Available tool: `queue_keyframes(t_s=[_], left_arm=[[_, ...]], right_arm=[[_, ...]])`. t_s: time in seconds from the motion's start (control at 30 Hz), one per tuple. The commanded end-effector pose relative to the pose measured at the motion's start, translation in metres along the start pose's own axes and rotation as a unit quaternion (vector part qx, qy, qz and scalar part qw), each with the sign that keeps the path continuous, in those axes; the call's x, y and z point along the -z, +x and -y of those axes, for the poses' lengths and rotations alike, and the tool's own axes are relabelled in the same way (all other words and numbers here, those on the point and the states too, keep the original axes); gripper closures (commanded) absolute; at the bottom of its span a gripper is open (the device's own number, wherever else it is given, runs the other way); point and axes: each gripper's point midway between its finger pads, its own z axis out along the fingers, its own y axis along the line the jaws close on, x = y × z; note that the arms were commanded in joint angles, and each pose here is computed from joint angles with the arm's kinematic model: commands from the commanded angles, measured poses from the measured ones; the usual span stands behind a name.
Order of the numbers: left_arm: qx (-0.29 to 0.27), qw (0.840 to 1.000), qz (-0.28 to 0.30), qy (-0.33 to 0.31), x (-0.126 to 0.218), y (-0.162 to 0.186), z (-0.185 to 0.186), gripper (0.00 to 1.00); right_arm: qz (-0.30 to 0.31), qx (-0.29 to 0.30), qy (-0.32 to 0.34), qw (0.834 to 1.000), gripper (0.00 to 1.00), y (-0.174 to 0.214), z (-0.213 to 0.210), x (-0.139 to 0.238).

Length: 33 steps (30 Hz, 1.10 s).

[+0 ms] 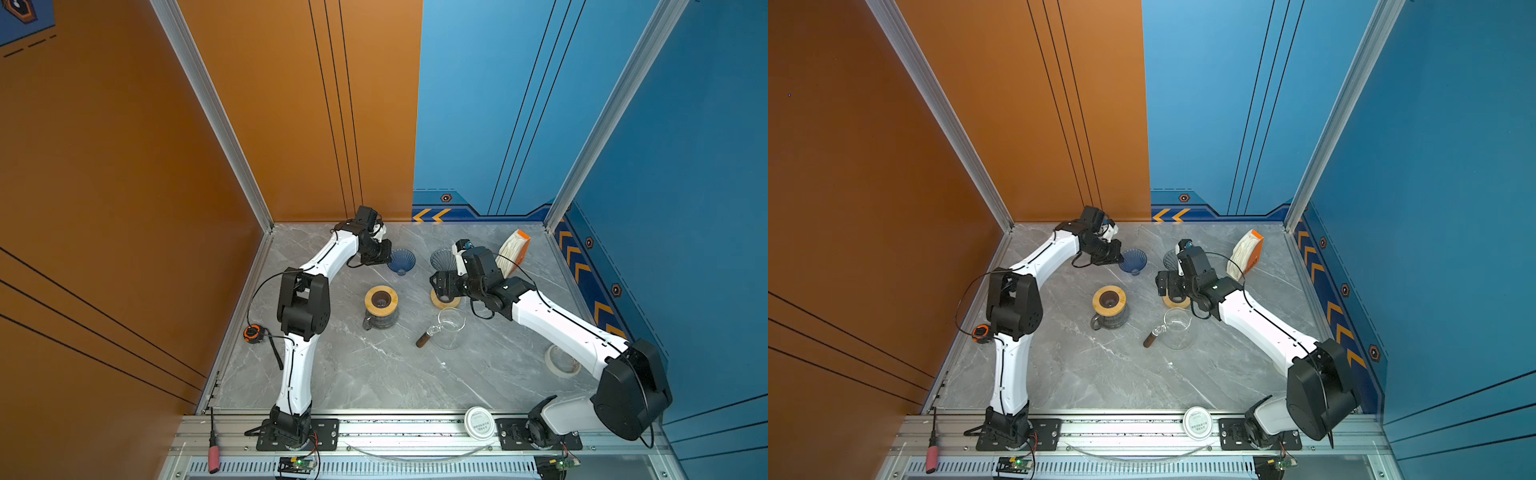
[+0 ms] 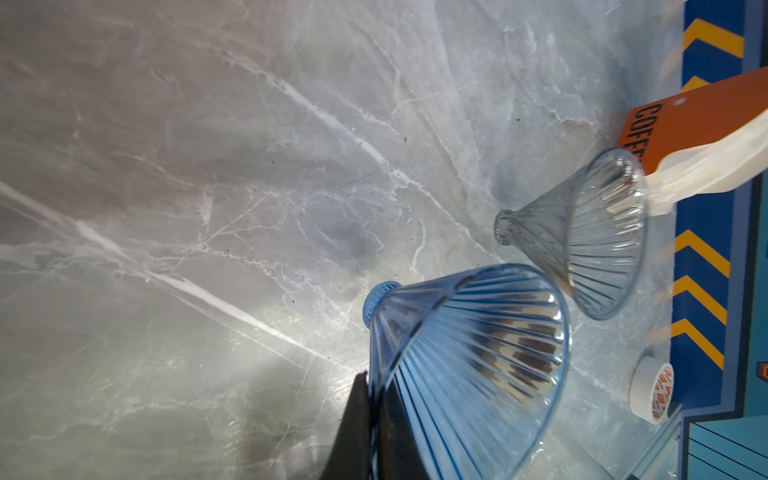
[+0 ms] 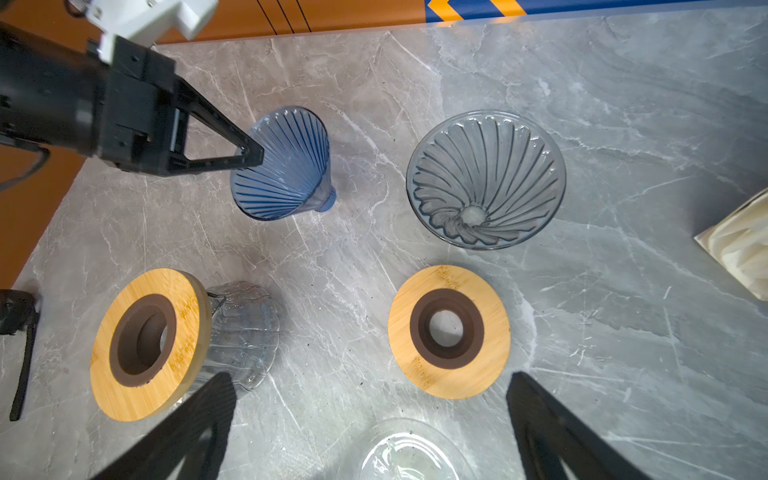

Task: Place the coffee filter in the dripper
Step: 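Lift the blue dripper with the left gripper and carry it toward the pitcher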

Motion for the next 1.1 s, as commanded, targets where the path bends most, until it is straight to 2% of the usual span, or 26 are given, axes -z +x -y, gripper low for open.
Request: queue_keyframes(t_s=[0.0,0.27,0.53,1.07], left_arm=[[-0.021,0.999,0.023,0.033,0.040,-0.003,0.029,1.00],[-0.025,0.998,0.035,0.047,0.082,0.016,0.044,1.00],[-0.038,0.999,0.032,0.016,0.124,0.051,0.043,1.00],[-0.039,0.999,0.005,-0.024,0.153,0.109,0.020,1.00]], right_arm=[[-0.010,0.012,-0.007,1.000,0.00,0.000,-0.005,0.002],[-0.012,0.034,-0.013,0.999,0.00,-0.006,-0.009,0.009],[-0.010,0.051,-0.016,0.999,0.00,-0.008,-0.011,0.015],[-0.033,0.065,-0.010,0.997,0.00,0.001,-0.016,0.014]])
